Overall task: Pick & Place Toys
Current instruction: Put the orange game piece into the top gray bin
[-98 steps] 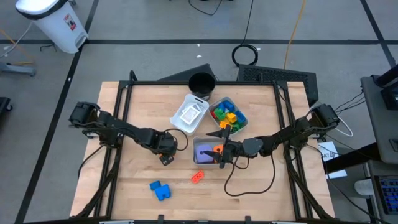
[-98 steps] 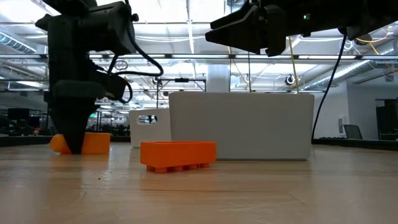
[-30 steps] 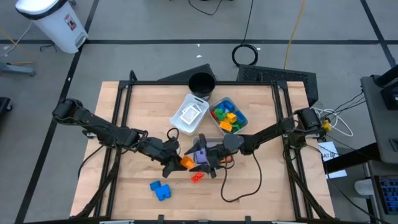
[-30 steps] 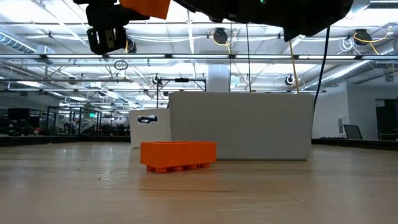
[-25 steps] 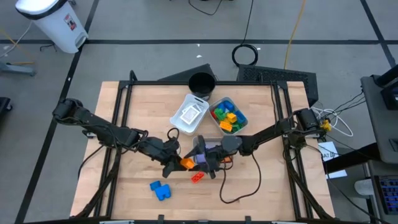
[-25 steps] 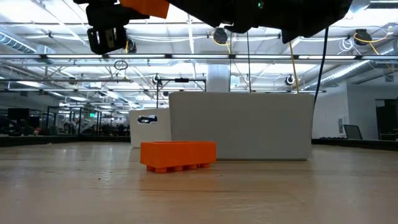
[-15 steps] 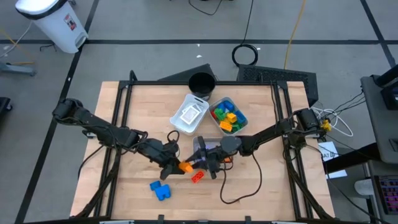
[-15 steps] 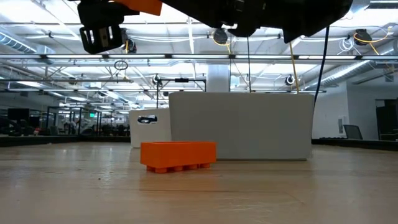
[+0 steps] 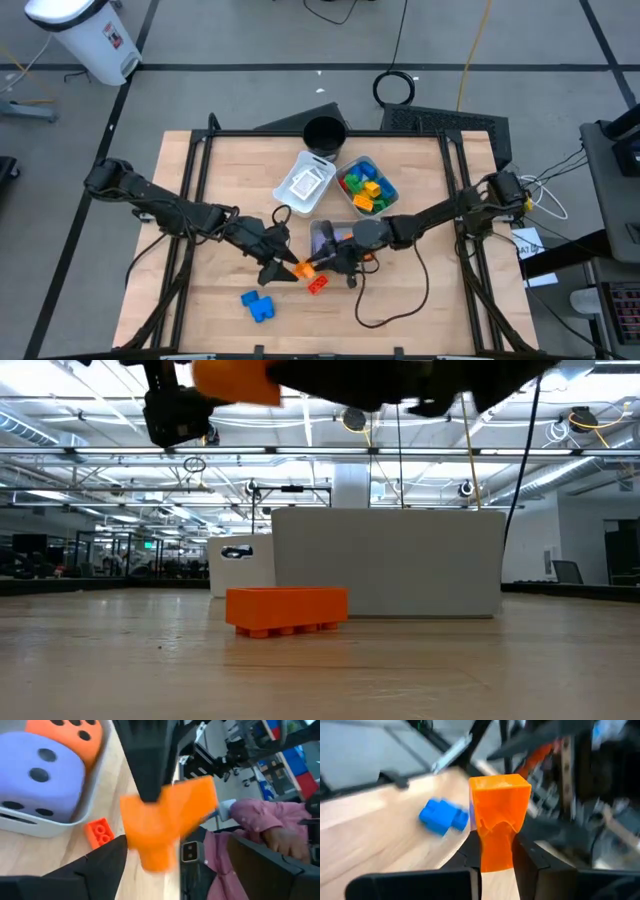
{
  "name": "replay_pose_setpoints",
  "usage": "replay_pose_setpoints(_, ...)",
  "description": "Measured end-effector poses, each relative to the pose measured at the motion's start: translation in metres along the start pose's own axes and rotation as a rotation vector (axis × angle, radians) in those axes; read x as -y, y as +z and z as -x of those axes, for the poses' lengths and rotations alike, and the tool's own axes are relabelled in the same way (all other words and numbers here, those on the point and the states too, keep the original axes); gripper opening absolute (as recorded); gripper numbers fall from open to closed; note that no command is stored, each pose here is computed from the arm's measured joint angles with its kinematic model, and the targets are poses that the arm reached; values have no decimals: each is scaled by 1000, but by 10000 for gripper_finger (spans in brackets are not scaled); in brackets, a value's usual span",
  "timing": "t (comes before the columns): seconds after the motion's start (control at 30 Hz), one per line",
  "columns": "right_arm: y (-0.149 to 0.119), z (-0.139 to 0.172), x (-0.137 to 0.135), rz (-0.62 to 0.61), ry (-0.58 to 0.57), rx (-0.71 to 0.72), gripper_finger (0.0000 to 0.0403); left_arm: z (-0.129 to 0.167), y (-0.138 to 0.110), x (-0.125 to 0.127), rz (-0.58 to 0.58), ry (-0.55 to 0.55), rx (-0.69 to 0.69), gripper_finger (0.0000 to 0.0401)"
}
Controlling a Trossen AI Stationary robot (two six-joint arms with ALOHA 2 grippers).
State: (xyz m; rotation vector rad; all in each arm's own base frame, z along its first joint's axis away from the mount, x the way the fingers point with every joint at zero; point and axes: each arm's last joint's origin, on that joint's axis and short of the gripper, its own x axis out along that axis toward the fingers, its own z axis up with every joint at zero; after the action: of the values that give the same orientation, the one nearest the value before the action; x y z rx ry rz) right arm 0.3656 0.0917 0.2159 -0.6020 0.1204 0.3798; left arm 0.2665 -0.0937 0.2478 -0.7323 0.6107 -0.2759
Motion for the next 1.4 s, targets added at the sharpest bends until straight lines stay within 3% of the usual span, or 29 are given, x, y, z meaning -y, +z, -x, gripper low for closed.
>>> replay_pose_setpoints(0.17, -5, 26, 3, -115, -36, -324, 38, 0, 1, 1, -23, 10, 21, 356)
replay_pose_setpoints(0.33, -18, 64, 10, -231, -209, -622, 38, 0, 1, 0, -40, 32, 42, 359)
replay_pose_setpoints(0.4, -29, 82, 11, -249, -283, -677, 38, 0, 0, 1, -44, 53, 57, 360)
replay_pose_setpoints(0.6, -60, 137, 31, -366, -616, -685, 38, 0, 1, 1, -98, 156, 151, 361)
replay_pose_setpoints(0.77, -93, 165, 38, -496, -800, -641, 38, 0, 1, 0, -131, 183, 172, 361)
replay_pose_setpoints(0.9, -114, 174, 32, -574, -790, -660, 38, 0, 1, 0, -132, 185, 172, 361)
replay_pose_setpoints(1.1, -116, 174, 30, -595, -743, -620, 46, 0, 1, 0, -146, 191, 175, 361)
replay_pose_setpoints(1.4, -115, 173, 32, -593, -755, -597, 127, 0, 1, 0, -155, 193, 174, 361)
